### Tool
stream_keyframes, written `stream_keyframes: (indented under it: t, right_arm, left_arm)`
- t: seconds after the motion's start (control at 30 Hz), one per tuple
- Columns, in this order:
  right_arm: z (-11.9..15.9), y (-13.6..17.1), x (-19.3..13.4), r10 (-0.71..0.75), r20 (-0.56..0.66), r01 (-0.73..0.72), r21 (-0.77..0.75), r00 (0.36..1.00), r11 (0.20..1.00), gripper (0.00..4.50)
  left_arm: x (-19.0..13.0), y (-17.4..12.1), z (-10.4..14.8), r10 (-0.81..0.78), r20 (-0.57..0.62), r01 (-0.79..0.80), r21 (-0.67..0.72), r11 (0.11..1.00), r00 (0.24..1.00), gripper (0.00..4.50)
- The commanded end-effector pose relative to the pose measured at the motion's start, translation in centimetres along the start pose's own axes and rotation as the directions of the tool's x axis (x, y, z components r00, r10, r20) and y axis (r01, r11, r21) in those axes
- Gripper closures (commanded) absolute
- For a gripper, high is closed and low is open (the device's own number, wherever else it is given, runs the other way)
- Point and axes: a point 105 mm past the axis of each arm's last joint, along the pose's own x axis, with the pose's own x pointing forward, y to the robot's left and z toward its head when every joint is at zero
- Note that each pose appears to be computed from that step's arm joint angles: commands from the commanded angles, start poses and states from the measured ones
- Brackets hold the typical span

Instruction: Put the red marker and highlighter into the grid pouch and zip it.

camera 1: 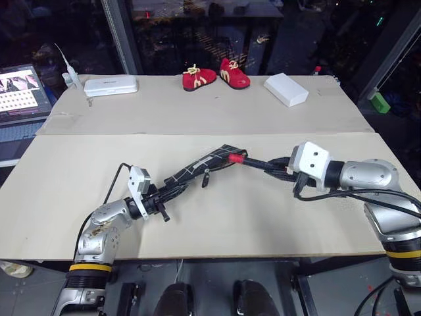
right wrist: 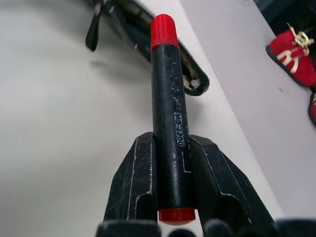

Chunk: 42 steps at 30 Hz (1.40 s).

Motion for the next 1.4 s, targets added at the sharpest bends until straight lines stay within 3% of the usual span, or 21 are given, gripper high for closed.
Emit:
stream_keyframes:
  t: [0.03,0.93,1.4]
  right_arm:
    - [1.0,-1.0,-0.1,-0.038,0.012,0.039,-0.090,0.999,0.995,3.91]
    - [0.0,-0.2,-0.9,0.020,-0.027,-0.024,-0.137,0.999,0.990,3.91]
    - [0.9,-0.2,3.2,0.102,-0.041,-0.109,-0.282,0.994,0.953,3.91]
  left_arm:
    - [0.3,-0.4,0.5,-0.025,0.011,0.025,0.025,0.999,1.000,4.50]
    - [0.6,-0.6,0.5,-0.042,0.008,0.042,0.026,0.999,0.999,4.50]
    - [0.7,-0.5,0.4,-0.063,-0.006,0.063,0.030,0.998,0.998,4.50]
